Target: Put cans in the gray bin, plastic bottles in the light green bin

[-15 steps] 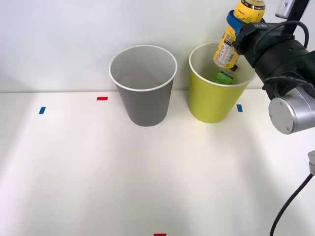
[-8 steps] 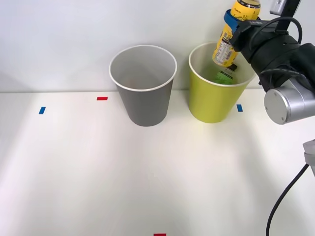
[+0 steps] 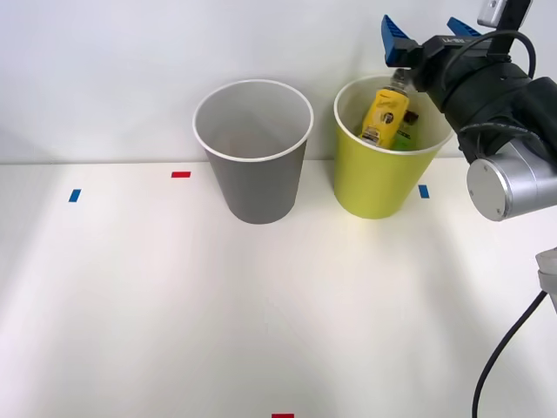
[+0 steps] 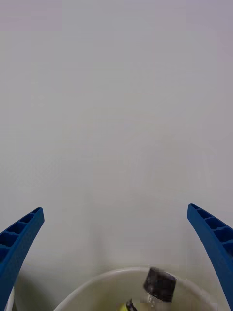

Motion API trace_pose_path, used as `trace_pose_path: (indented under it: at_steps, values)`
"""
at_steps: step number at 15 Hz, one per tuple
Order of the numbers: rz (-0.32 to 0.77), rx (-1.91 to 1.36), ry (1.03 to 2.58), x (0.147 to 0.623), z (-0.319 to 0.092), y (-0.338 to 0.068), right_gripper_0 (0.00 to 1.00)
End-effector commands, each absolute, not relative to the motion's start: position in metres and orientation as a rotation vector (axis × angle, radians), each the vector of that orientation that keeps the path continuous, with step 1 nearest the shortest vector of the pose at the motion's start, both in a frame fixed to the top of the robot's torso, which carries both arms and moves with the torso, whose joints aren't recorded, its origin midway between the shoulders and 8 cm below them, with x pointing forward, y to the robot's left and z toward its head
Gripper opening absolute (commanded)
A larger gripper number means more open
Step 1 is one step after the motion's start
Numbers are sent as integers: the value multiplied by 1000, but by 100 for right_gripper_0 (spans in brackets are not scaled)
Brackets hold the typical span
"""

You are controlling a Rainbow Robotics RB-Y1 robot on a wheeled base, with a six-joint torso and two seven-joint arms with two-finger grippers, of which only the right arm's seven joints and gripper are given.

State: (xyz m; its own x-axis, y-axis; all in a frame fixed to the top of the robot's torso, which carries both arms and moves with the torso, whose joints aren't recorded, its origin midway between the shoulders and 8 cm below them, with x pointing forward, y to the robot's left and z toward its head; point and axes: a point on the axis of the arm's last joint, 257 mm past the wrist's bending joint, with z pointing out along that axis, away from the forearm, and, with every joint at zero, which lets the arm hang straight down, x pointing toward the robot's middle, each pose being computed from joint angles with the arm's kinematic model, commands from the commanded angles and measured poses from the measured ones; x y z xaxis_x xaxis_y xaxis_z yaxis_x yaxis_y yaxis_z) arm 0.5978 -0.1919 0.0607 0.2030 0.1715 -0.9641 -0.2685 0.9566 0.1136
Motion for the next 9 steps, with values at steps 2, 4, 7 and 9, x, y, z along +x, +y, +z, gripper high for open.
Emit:
trace_pose_path:
  at_steps: [2, 4, 7, 9]
  values:
    - [333, -69, 1274, 586, 49, -197, 100]
    - [344, -59, 1229, 571, 42, -203, 100]
    - [328, -61, 1227, 538, 28, -208, 100]
    - [307, -59, 1230, 511, 19, -214, 100]
